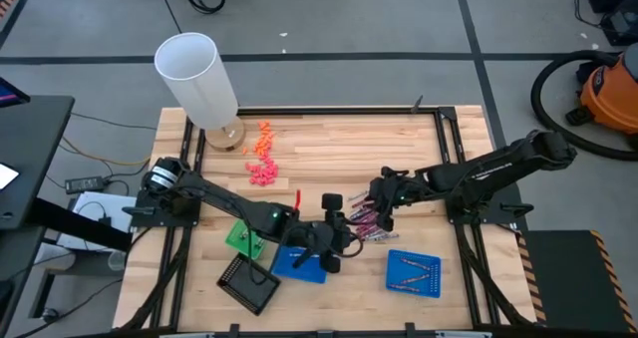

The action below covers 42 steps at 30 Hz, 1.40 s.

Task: Sort crayons
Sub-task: Put the white crayon into the left blue basket

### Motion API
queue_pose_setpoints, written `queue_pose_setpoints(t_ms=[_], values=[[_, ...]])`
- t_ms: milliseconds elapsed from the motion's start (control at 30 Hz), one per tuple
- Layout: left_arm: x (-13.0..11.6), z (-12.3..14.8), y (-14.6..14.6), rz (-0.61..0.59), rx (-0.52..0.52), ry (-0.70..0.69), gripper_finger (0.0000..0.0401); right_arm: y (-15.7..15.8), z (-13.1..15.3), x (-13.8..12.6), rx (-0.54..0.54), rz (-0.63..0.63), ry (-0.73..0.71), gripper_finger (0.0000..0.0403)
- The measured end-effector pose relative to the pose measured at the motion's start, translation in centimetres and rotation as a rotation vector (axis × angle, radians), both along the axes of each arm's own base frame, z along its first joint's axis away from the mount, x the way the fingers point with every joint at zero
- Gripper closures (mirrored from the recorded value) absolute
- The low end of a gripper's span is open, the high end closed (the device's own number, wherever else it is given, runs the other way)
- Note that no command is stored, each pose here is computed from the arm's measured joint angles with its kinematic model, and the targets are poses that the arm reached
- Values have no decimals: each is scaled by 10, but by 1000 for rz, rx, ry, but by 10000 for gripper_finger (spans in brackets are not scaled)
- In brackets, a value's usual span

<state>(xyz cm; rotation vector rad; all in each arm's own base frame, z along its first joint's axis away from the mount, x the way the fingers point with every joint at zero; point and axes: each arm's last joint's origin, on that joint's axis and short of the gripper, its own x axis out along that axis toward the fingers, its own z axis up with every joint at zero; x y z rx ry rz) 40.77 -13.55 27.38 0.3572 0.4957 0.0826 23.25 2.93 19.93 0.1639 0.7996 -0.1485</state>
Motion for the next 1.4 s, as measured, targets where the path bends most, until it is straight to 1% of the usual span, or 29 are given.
queue_pose_setpoints(t_ms=[133, 267, 333, 433, 567, 667, 800, 900, 1000, 1133, 1233, 1400], values=[[-1, 1, -3, -5, -9, -8, 246, 2, 10, 5, 10, -10, 32, 302], [-4, -1, -14, -101, 16, 21, 246, 8, 20, 4, -13, 35, 110, 302], [-6, -6, -18, -148, 13, 18, 246, 11, 24, 0, -33, 69, 161, 302], [-6, -23, -13, -162, 26, 21, 246, 15, 28, -5, -56, 109, 192, 302], [-5, -40, -1, -199, -33, 13, 246, 15, 27, -12, -72, 126, 253, 302], [-7, -50, 5, -200, -90, 50, 246, 15, 26, -12, -70, 118, 258, 302], [-11, -62, 10, -183, -131, 68, 246, 17, 16, -1, -95, 124, 263, 302], [-12, -65, 10, -168, -156, 64, 246, 20, 3, 12, -120, 155, 272, 302], [-14, -65, 6, -172, -164, 68, 246, 15, -8, 22, -154, 176, 286, 302], [-18, -64, -4, -198, -165, 72, 246, 5, -19, 33, -199, 200, 304, 302], [-20, -63, -8, -195, -185, 67, 246, -6, -24, 38, -228, 207, 312, 300], [-26, -77, -7, -187, -210, 40, 246, -32, -30, 44, -276, 189, 326, 287]])
